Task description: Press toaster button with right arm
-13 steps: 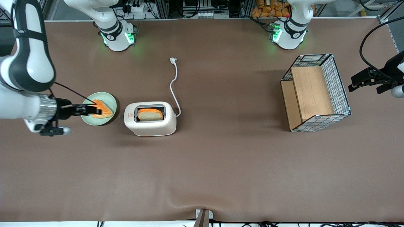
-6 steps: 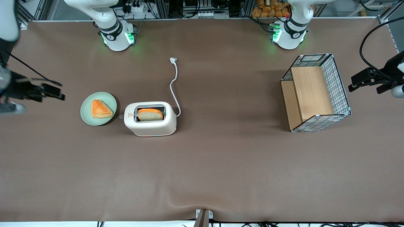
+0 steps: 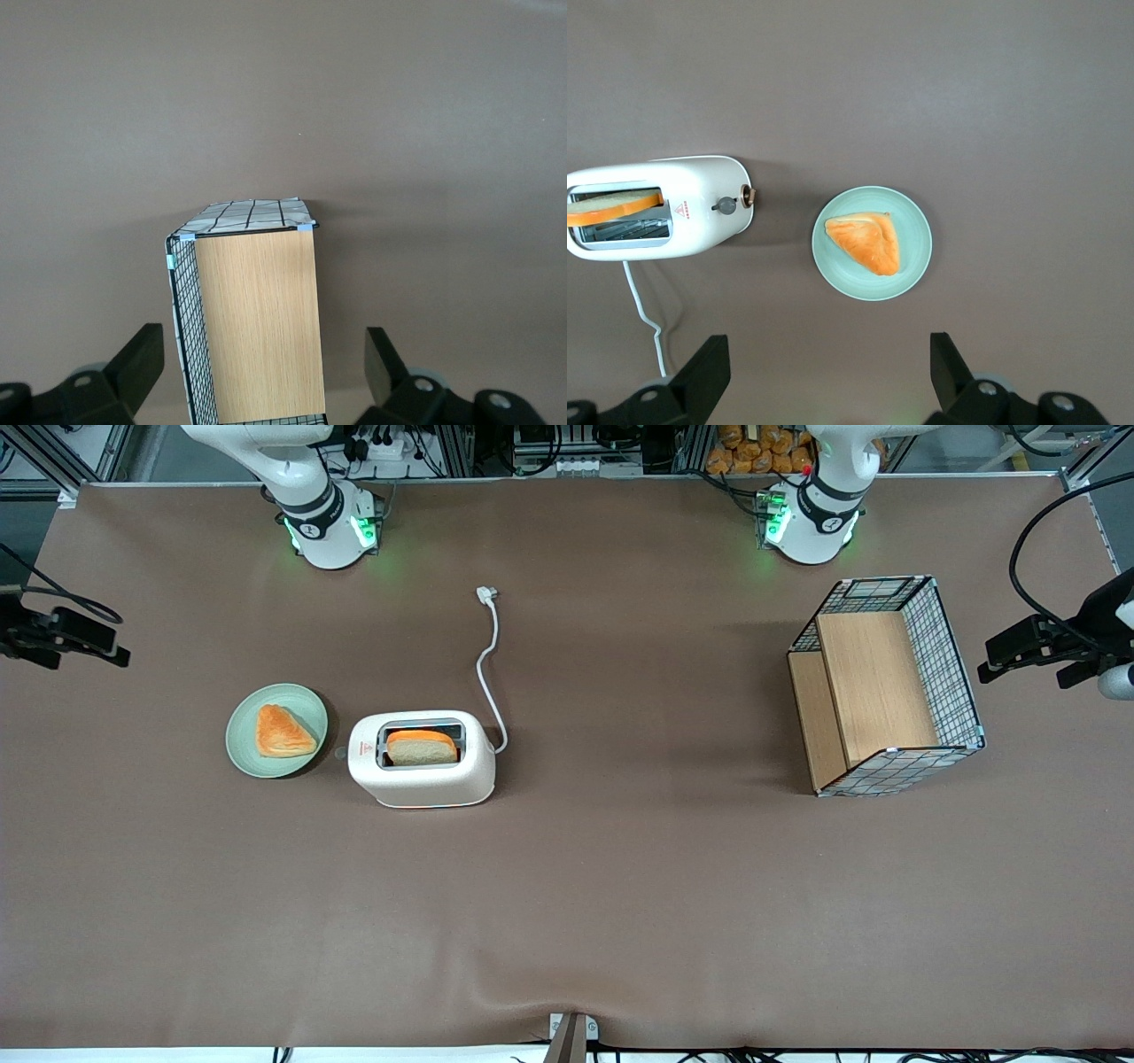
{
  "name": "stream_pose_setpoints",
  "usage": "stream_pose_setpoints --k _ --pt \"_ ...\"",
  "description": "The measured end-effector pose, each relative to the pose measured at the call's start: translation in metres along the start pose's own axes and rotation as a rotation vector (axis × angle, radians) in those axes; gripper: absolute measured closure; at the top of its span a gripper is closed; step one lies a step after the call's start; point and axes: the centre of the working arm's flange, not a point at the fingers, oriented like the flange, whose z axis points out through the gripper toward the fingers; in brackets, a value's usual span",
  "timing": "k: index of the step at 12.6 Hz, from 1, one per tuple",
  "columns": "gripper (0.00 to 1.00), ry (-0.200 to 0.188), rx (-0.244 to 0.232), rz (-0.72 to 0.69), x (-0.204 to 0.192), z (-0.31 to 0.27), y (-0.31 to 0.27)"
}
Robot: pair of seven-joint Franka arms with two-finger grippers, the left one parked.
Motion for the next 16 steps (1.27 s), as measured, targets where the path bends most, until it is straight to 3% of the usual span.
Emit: stream_pose_setpoints --k 1,6,10,16 --pt "0.0 0.009 -0.007 0.015 -0.002 -0.006 0.002" --pt "0.0 -0.025 -0.051 0.033 -0.011 -0.025 -0.001" --pt "0.0 -0.03 -0.056 0.112 -0.018 -0.043 -0.014" --pt "0.0 -0.029 -0.059 0.115 -0.015 -0.041 -0.023"
